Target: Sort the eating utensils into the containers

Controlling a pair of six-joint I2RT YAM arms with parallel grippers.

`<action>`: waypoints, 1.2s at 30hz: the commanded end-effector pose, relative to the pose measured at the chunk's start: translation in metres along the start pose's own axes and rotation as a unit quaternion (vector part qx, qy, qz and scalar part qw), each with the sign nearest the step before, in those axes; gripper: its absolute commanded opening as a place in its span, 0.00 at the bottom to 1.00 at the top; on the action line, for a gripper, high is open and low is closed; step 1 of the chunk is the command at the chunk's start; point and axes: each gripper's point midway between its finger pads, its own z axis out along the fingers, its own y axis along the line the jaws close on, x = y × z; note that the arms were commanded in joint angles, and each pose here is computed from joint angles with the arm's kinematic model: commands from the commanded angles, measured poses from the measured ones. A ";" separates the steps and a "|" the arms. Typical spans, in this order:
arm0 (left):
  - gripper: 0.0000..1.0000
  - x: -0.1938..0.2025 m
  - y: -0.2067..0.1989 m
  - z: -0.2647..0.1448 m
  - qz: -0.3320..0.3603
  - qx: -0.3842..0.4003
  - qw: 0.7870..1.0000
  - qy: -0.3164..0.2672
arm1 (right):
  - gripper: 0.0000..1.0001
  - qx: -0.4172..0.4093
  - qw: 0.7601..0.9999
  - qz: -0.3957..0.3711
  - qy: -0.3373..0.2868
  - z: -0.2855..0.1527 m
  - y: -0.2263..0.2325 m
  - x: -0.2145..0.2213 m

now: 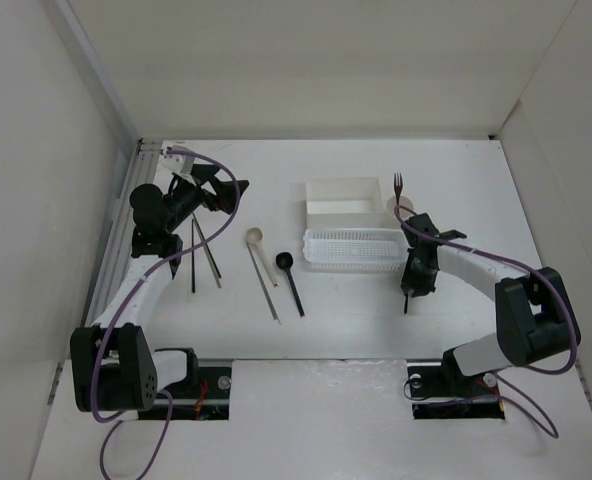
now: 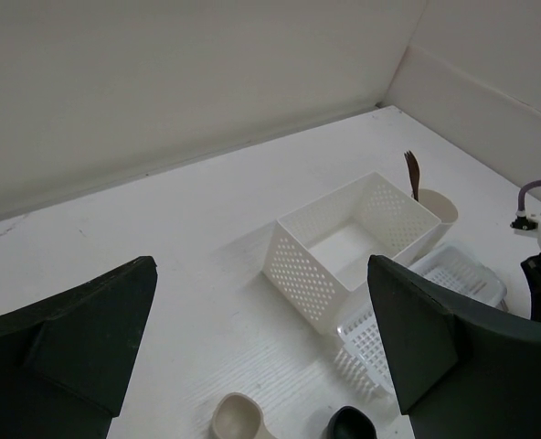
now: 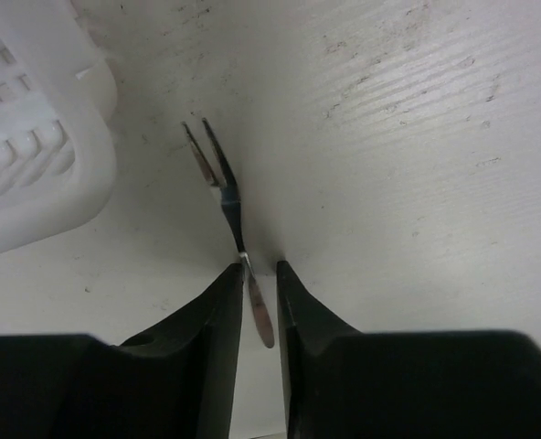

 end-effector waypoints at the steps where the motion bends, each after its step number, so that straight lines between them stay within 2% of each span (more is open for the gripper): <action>1: 1.00 -0.023 -0.007 -0.003 0.037 0.009 0.999 -0.036 | 0.25 0.006 1.000 -0.002 -0.016 0.006 0.004 -0.008; 9: 1.00 -0.030 -0.002 -0.006 0.048 -0.003 0.998 -0.046 | 0.23 0.002 1.000 -0.012 -0.020 0.006 0.009 -0.011; 11: 1.00 -0.032 -0.001 -0.005 0.051 -0.006 0.997 -0.051 | 0.11 -0.001 1.000 -0.012 -0.024 0.004 0.011 -0.014; 14: 1.00 -0.032 -0.001 -0.005 0.051 -0.006 0.997 -0.051 | 0.00 0.002 1.000 -0.012 -0.019 0.006 0.008 -0.010; 15: 1.00 -0.032 -0.001 -0.005 0.051 -0.006 0.997 -0.051 | 0.00 -0.004 0.999 -0.004 -0.035 0.002 0.010 -0.016; 21: 1.00 -0.032 0.001 -0.009 0.051 -0.011 0.997 -0.052 | 0.00 0.001 0.999 0.017 -0.035 0.001 0.002 -0.006; 27: 1.00 -0.032 0.001 -0.009 0.051 -0.011 0.997 -0.052 | 0.00 0.022 0.993 0.049 -0.101 -0.026 -0.011 -0.029; 34: 1.00 -0.034 0.000 -0.008 0.054 -0.010 0.997 -0.055 | 0.00 0.051 0.988 0.066 -0.129 -0.045 -0.026 -0.040; 36: 1.00 -0.034 0.000 -0.008 0.054 -0.010 0.997 -0.055 | 0.00 0.046 0.983 0.084 -0.156 -0.062 -0.025 -0.052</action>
